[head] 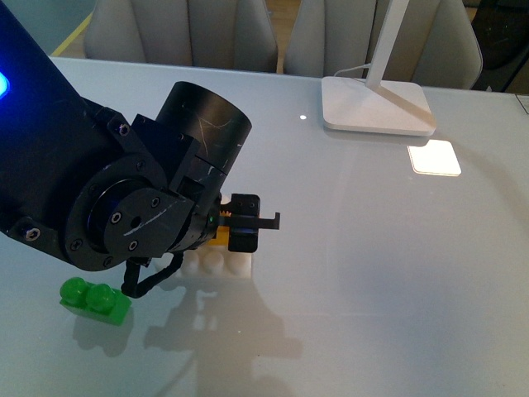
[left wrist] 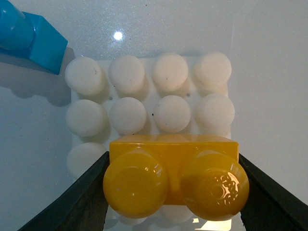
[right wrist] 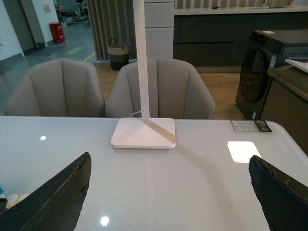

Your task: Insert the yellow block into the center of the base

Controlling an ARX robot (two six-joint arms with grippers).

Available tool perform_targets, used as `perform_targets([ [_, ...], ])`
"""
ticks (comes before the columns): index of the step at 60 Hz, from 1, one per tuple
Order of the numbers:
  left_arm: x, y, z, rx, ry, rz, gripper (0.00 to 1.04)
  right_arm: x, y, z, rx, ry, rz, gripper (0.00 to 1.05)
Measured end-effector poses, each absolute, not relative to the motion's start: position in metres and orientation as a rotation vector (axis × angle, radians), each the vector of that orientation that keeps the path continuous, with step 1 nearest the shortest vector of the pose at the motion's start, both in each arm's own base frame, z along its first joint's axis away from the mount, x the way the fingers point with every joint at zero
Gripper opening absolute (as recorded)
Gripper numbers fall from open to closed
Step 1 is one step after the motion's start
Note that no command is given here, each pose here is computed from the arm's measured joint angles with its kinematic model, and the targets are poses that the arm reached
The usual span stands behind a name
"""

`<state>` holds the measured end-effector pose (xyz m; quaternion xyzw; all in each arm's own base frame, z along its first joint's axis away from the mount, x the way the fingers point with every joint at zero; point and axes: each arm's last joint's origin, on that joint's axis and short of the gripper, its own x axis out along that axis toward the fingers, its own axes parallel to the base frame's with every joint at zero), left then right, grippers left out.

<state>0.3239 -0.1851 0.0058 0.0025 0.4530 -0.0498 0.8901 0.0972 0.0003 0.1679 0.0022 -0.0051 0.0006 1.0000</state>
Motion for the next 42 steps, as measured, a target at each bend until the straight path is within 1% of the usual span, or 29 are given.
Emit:
perform_targets([
  [42, 0.3225, -0.1820, -0.0010, 0.058, 0.949, -0.073, 0.63, 0.0972, 0.0003, 0.1679, 0.004, -0.010, 0.001, 0.96],
])
